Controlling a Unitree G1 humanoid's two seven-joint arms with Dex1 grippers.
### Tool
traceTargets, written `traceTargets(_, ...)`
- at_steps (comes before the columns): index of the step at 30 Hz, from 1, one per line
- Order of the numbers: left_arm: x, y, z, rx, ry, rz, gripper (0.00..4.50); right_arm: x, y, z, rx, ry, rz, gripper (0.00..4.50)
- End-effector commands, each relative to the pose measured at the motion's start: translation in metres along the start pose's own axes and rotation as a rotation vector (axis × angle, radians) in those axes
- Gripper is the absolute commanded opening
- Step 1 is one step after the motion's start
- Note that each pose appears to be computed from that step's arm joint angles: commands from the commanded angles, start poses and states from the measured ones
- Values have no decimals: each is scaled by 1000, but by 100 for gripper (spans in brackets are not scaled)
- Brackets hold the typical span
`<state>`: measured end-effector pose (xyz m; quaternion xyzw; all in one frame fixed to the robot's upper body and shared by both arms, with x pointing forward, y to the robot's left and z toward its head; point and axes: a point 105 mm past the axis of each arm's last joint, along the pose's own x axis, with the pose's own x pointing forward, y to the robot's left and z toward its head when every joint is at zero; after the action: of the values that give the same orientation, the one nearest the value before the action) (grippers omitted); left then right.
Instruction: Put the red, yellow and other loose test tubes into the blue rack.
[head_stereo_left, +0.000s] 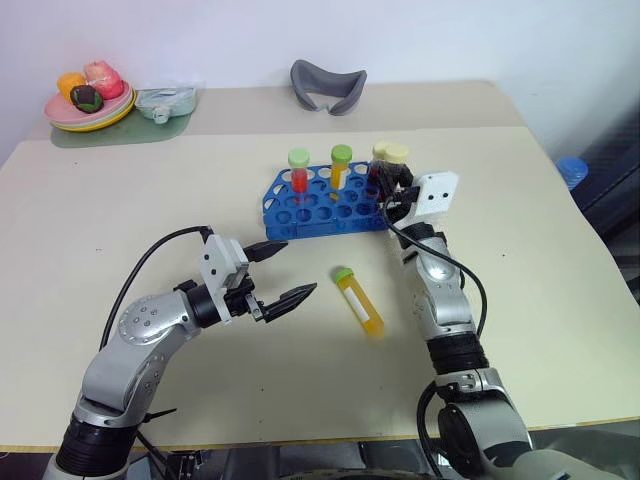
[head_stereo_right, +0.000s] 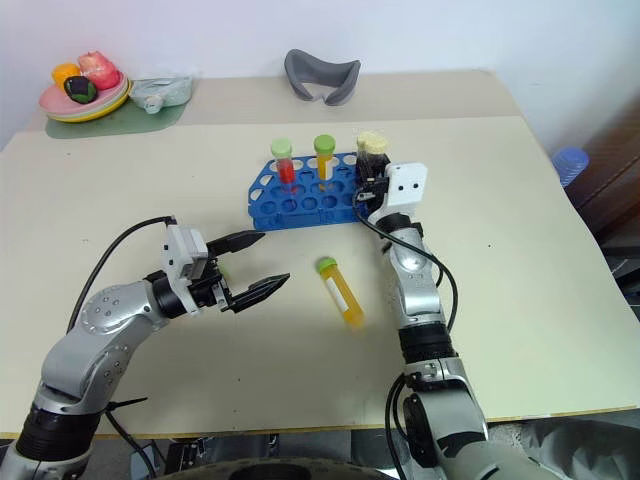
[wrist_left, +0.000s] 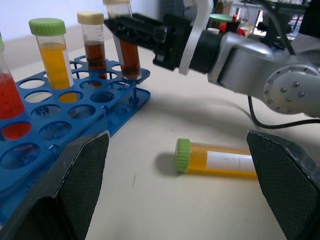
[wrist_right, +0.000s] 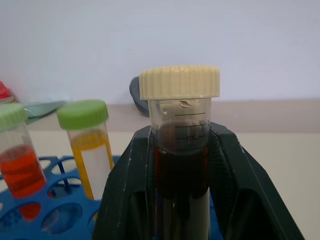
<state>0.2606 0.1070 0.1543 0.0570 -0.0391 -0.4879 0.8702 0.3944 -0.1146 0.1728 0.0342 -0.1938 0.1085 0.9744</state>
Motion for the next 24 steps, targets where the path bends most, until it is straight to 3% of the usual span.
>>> traceTargets(1,-3,-1,11,34,-27,-2,450,5,0,12,-5,-57,-3,80)
traceTargets(3,-4,-2,10,33,-25,-1,450,4,0,11,4,-59,1,80)
traceTargets(9,-6,-2,9,31,-20,5,450,1,1,21,8,-91,19,364)
traceTargets(10,-6,-2,9,31,-20,6,450,0,1,25,-5,-99,20,429)
traceTargets(11,-7,-1,9,31,-19,8,450,0,0,31,-16,-110,25,447)
traceTargets(17,-20,7,1,36,4,46,450,-19,-15,71,-108,-88,127,447)
traceTargets(24,-38,23,-11,58,77,67,450,-70,5,82,-87,303,479,447)
